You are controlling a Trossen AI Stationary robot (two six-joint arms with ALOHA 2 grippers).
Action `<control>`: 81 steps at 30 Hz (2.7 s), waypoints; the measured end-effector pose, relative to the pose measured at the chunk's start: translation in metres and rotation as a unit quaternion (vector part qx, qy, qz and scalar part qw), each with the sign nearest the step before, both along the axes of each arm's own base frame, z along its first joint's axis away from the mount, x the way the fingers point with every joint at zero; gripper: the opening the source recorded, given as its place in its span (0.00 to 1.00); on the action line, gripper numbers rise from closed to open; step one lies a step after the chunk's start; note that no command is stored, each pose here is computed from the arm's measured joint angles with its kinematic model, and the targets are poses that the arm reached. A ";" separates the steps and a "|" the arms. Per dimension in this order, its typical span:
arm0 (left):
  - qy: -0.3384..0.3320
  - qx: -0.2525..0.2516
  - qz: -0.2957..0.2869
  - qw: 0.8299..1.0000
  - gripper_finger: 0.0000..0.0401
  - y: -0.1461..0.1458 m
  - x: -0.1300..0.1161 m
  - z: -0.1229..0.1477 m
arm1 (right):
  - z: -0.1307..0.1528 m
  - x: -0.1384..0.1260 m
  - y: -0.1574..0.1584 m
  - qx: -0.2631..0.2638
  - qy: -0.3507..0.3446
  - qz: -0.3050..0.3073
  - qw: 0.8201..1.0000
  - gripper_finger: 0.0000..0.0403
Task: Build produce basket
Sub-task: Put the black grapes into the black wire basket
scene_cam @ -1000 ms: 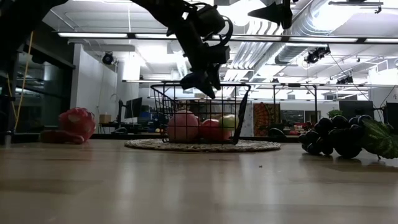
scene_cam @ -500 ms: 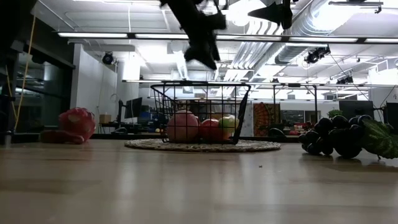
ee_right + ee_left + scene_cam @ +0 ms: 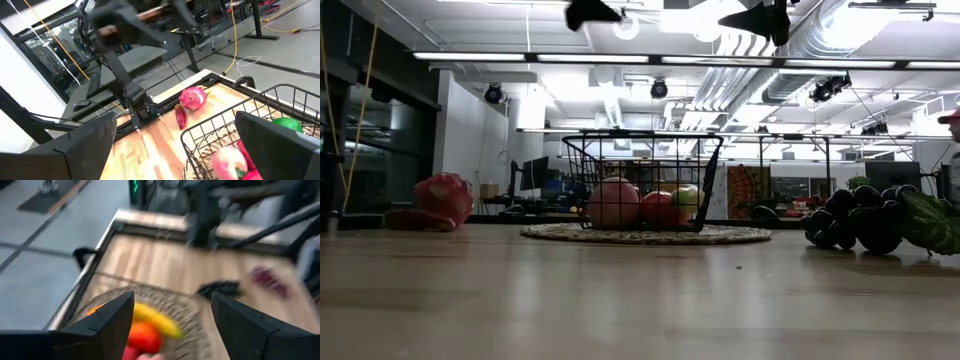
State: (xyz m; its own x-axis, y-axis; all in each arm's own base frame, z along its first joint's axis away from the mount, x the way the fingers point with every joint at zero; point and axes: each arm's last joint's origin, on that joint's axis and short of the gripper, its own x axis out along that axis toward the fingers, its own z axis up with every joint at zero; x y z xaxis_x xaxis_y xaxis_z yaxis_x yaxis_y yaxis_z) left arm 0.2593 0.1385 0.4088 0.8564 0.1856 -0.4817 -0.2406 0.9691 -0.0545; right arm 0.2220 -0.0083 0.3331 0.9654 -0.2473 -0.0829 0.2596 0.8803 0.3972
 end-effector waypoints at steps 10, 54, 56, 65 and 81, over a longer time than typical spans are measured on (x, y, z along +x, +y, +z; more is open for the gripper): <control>-0.205 -0.029 0.013 0.978 0.63 -0.076 -0.057 -0.043 | 0.000 0.000 0.000 -0.022 0.005 0.003 1.000 0.98; -0.218 0.014 0.120 0.968 0.63 -0.101 -0.082 -0.074 | -0.166 0.019 0.067 0.338 0.543 -0.183 0.747 0.98; -0.216 0.014 0.120 0.969 0.63 -0.101 -0.082 -0.074 | -0.175 0.022 0.067 0.332 0.554 -0.192 0.738 0.98; -0.216 0.014 0.120 0.969 0.63 -0.101 -0.082 -0.074 | -0.196 0.028 0.068 0.320 0.568 -0.234 0.721 0.98; -0.201 0.014 0.132 0.971 0.63 -0.100 -0.083 -0.077 | -0.197 0.030 0.067 0.305 0.557 -0.240 0.734 0.62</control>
